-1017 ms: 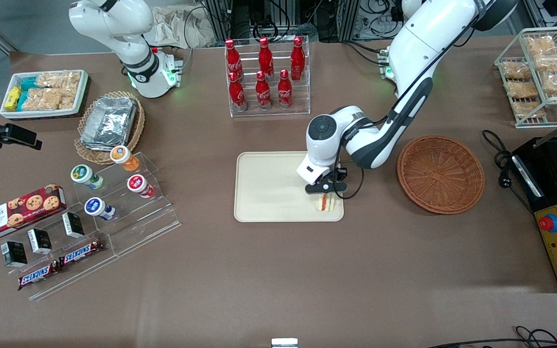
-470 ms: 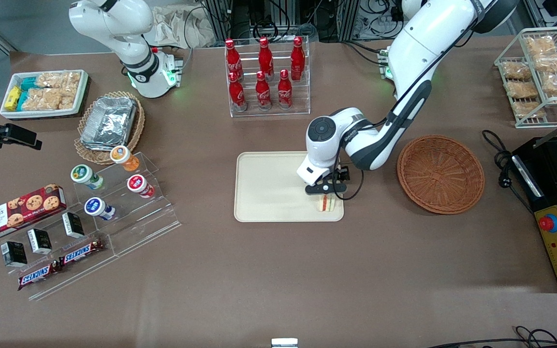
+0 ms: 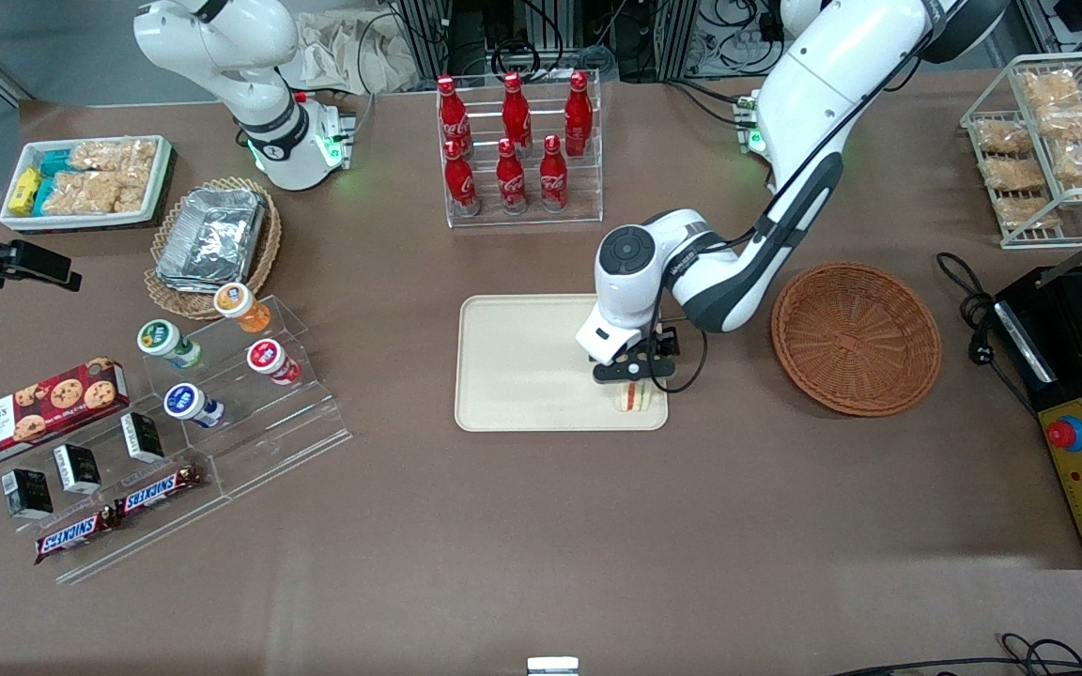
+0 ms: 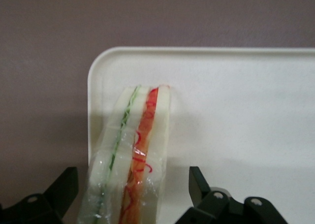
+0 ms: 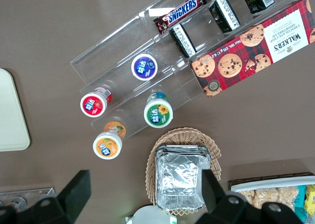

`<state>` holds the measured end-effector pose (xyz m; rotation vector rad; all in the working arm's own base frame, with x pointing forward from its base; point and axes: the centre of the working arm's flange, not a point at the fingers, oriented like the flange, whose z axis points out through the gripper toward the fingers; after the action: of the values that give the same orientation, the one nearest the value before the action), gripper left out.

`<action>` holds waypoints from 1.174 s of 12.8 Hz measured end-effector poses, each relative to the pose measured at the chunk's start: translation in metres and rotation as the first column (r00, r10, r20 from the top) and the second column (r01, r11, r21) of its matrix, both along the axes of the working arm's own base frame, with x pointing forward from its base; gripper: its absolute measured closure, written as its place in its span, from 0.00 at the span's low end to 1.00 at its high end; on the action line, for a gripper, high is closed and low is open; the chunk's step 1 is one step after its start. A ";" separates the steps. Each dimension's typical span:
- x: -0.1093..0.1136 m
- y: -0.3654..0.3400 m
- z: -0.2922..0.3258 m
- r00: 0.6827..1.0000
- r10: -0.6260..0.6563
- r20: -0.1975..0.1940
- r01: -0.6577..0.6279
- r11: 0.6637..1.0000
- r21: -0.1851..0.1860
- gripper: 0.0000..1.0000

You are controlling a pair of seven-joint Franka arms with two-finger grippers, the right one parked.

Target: Place sandwich from basket to tray

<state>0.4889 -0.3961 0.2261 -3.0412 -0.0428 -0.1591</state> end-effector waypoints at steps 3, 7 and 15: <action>0.015 0.005 0.053 0.997 0.083 0.010 -0.083 0.996 0.014 0.00; 0.015 0.019 0.171 0.977 0.213 0.019 -0.214 0.977 0.023 0.00; -0.009 0.226 0.391 0.982 0.177 -0.068 -0.182 0.981 -0.071 0.00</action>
<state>0.4795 -0.1698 0.6172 -3.0952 -0.3249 -0.0516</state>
